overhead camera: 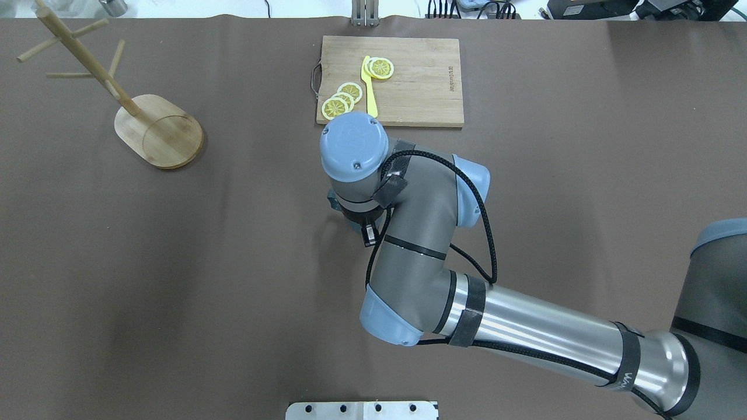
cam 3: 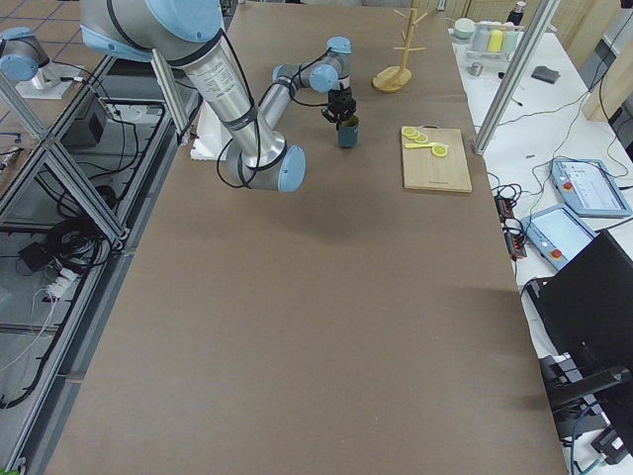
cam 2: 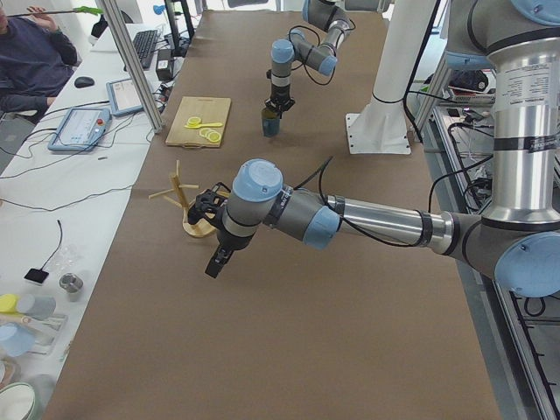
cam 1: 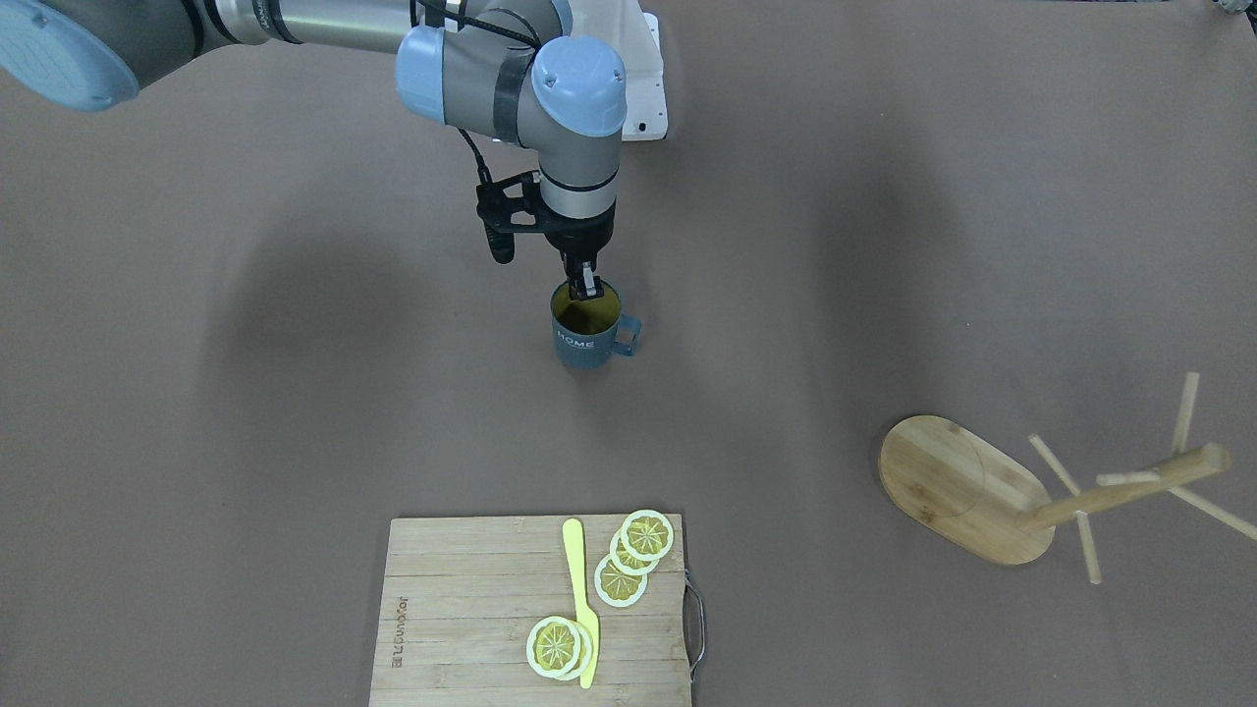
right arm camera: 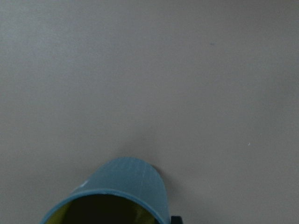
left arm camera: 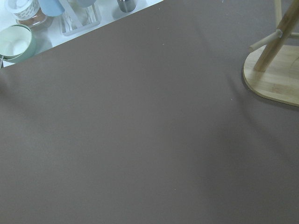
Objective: Hang cup on storage rack
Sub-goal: 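Lower the blue mug onto the table with the right gripper, then release the mug and withdraw the right gripper while the left arm moves in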
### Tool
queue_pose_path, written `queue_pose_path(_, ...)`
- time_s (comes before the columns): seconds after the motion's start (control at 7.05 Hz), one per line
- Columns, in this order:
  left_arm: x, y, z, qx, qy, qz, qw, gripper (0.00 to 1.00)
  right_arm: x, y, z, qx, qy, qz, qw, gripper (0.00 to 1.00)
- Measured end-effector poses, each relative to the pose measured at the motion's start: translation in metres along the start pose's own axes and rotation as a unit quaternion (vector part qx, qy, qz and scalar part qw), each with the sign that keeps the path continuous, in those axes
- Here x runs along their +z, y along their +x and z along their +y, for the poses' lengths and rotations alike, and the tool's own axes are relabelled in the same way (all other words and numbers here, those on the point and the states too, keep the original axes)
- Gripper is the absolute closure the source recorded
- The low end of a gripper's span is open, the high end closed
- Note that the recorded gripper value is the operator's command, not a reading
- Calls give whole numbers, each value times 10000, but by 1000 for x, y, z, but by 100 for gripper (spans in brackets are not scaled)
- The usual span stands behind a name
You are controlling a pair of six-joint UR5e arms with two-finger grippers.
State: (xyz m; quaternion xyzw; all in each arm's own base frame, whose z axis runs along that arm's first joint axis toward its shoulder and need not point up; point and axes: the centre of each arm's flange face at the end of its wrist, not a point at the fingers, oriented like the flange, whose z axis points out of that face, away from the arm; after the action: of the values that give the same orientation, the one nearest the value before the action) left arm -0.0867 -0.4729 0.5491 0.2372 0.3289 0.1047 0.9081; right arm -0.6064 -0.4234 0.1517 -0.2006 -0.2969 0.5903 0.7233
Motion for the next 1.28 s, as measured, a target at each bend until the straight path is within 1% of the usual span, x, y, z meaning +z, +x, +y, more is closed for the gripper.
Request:
queue_pose_path(0.14, -1, 0, 0, 6, 7, -1, 10000, 1, 4, 6, 5, -28, 27, -13, 10000, 30)
queue_pose_path(0.28, -1, 1, -1, 12, 14, -1, 10000, 1, 6, 9, 7, -60, 59, -45, 10000, 0)
queue_pose_path(0.57, -1, 1, -1, 10, 11, -1, 10000, 1, 1, 9, 7, -372, 38, -99, 9993, 0)
queue_pose_path(0.85, 0, 1, -1, 8, 5, 1, 10000, 1, -21, 2, -5, -774, -93, -199, 9968, 0)
queue_pose_path(0.99, 0, 1, 0, 5, 3, 3, 10000, 1, -34, -1, -18, -1056, -187, -257, 9939, 0)
queue_pose_path(1.13, -1, 2, -1, 2, 7, 30, 10000, 1, -50, -4, -38, -1453, -238, -305, 9886, 0)
queue_pose_path(1.28, -4, 7, -4, -47, 61, 164, 9998, 1, -65, -10, -65, -1855, -200, -306, 9820, 0)
